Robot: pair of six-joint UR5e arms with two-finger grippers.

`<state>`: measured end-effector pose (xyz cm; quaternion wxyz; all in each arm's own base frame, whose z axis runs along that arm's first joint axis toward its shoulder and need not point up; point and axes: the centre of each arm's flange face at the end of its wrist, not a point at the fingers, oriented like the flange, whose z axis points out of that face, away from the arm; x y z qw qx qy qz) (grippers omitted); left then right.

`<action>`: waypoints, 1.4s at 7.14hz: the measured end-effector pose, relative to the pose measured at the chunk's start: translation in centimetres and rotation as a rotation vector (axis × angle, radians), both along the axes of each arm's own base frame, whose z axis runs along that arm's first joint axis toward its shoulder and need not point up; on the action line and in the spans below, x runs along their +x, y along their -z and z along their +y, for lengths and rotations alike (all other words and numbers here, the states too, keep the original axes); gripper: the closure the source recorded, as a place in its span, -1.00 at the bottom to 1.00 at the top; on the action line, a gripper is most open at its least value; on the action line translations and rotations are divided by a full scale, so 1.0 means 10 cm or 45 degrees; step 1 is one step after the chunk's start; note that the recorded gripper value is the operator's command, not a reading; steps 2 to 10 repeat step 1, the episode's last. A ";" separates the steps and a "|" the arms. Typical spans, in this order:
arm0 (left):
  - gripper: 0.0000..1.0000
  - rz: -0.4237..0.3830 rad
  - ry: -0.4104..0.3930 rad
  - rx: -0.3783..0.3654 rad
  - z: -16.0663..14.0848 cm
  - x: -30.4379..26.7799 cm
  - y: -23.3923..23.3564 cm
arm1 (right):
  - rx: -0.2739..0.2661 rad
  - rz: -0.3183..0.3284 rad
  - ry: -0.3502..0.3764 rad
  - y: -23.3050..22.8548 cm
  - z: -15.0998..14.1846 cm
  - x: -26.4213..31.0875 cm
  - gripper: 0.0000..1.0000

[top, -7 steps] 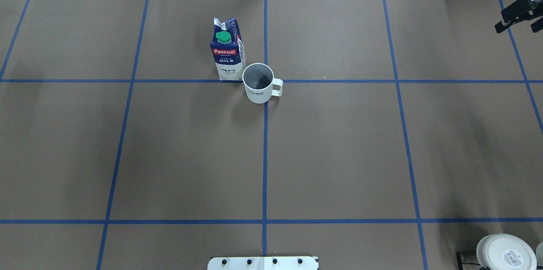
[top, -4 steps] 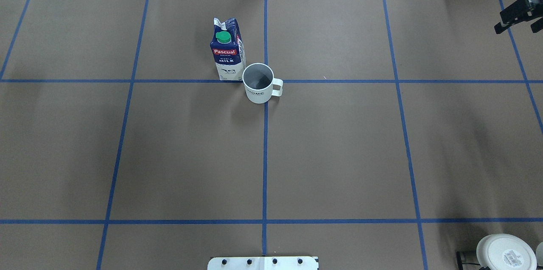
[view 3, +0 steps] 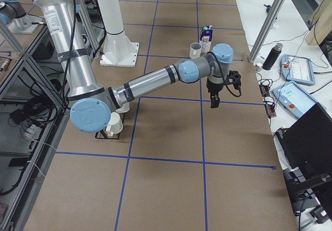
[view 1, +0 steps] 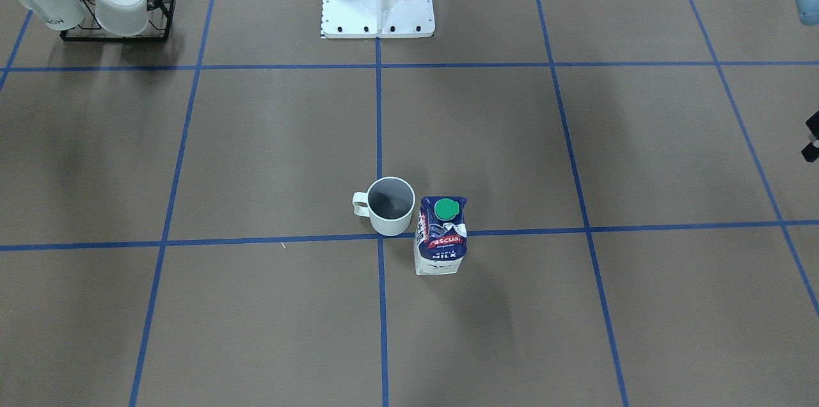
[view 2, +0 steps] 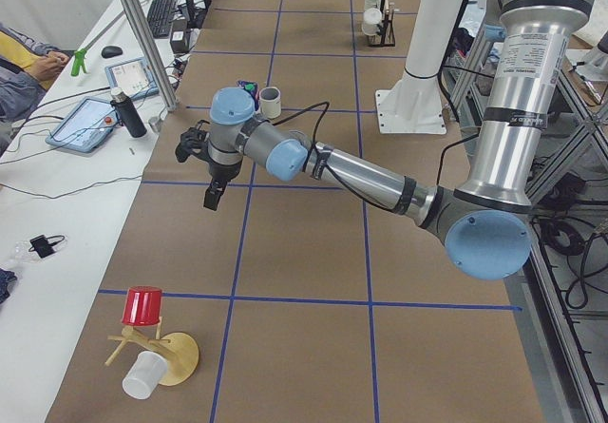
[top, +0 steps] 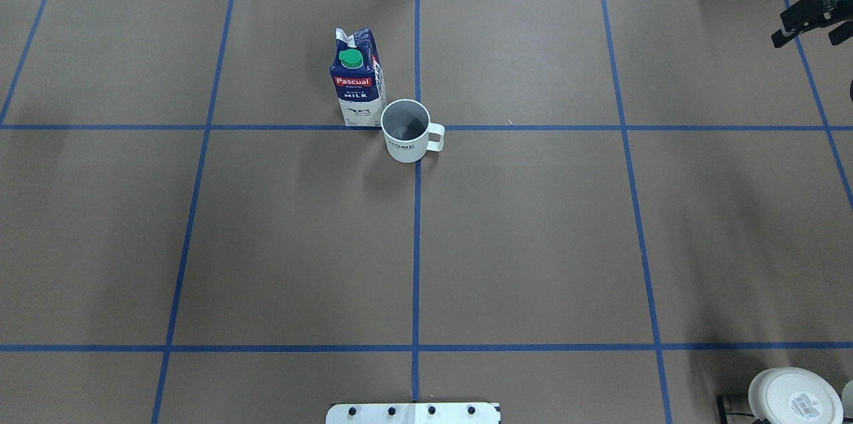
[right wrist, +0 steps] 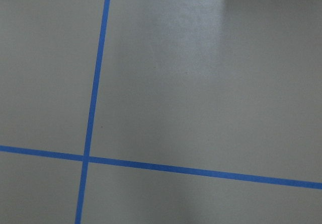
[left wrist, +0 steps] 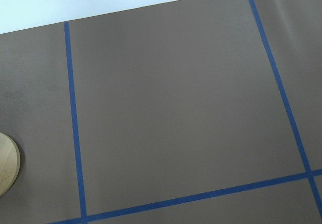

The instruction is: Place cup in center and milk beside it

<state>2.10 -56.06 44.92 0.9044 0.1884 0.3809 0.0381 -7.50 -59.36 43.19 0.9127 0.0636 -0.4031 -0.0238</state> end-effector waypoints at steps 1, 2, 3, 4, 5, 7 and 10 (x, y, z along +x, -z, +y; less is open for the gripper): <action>-0.97 0.003 0.001 0.016 0.04 -0.01 0.06 | 0.007 -0.002 -0.001 0.03 0.01 0.01 -1.00; -0.97 0.003 0.001 0.016 0.04 -0.01 0.06 | 0.007 -0.002 -0.001 0.03 0.01 0.01 -1.00; -0.97 0.003 0.001 0.016 0.04 -0.01 0.06 | 0.007 -0.002 -0.001 0.03 0.01 0.01 -1.00; -0.97 0.003 0.001 0.016 0.04 -0.01 0.06 | 0.007 -0.002 -0.001 0.03 0.01 0.01 -1.00; -0.97 0.003 0.001 0.016 0.04 -0.01 0.06 | 0.007 -0.002 -0.001 0.03 0.01 0.01 -1.00; -0.97 0.003 0.001 0.016 0.04 -0.01 0.06 | 0.007 -0.002 -0.001 0.03 0.01 0.01 -1.00; -0.97 0.003 0.001 0.016 0.04 -0.01 0.06 | 0.007 -0.002 -0.001 0.03 0.01 0.01 -1.00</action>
